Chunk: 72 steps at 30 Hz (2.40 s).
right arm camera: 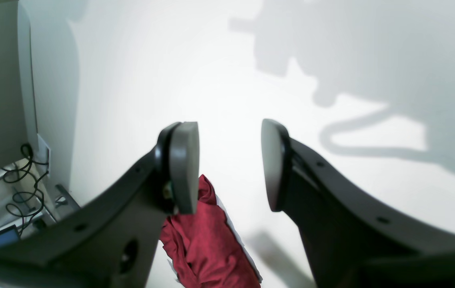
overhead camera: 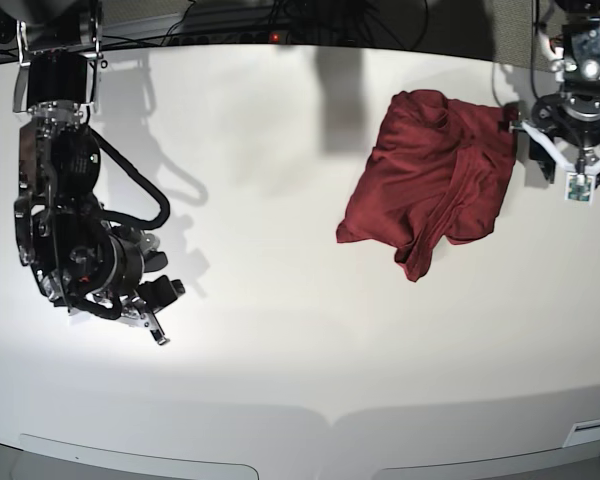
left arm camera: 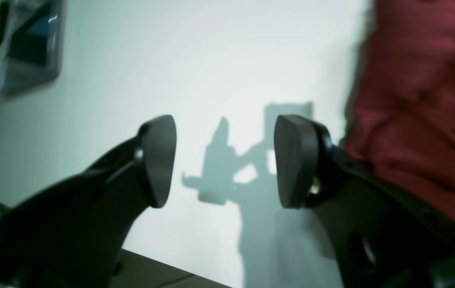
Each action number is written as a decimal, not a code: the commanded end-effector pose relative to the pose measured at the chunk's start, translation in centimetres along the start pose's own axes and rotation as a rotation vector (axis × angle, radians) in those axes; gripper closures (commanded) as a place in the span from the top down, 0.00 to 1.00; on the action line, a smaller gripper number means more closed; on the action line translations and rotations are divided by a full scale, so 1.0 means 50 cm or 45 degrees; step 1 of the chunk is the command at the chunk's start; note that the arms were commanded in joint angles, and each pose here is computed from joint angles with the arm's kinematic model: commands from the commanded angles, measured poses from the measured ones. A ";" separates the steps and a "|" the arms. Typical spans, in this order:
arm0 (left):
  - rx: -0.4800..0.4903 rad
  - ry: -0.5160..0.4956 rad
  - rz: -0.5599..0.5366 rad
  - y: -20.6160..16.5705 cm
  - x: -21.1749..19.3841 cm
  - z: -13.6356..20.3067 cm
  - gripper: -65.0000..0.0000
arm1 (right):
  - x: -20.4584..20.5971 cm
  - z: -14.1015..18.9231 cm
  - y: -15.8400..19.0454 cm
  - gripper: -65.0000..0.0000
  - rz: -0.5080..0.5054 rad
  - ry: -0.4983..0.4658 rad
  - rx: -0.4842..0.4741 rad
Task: Fold the T-shirt properly
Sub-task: 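Regrasp the folded shirt edge with the left gripper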
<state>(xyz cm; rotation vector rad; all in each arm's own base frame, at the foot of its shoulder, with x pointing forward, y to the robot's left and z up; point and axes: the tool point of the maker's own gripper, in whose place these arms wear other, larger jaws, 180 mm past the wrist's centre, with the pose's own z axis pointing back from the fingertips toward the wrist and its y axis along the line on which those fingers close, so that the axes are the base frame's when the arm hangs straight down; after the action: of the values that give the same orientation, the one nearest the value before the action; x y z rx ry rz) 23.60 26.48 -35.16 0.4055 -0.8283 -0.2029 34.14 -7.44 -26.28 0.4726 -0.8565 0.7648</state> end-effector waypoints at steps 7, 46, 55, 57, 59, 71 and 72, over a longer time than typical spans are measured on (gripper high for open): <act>-0.660 -0.273 -0.136 -0.171 0.079 0.068 0.59 | 0.028 0.013 -0.009 0.38 0.040 -0.040 -0.019; -0.572 -0.207 -0.641 -0.236 0.005 0.039 0.58 | 0.027 0.013 -0.009 0.38 0.039 -0.038 -0.019; -0.523 -0.341 -0.477 -0.183 0.086 0.067 0.58 | 0.022 0.010 -0.011 0.38 0.028 -0.030 -0.017; -0.511 -0.328 -0.490 -0.177 0.080 0.066 0.58 | 0.019 0.008 -0.013 0.38 0.019 -0.025 -0.015; -0.512 -0.331 -0.501 -0.177 0.078 0.065 0.58 | 0.019 0.007 -0.012 0.38 0.017 -0.026 -0.013; -0.546 -0.265 -0.535 -0.190 0.013 0.032 0.47 | 0.016 0.007 -0.012 0.38 0.017 -0.017 -0.013; -0.546 -0.266 -0.533 -0.191 0.013 0.032 0.47 | 0.016 0.007 -0.012 0.38 0.017 -0.018 -0.013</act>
<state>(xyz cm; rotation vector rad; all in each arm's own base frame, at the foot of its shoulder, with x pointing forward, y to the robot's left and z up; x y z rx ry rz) 22.02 17.23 -38.83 0.1411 -0.8264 -0.8080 34.13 -7.42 -26.71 0.4797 -0.8422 0.7564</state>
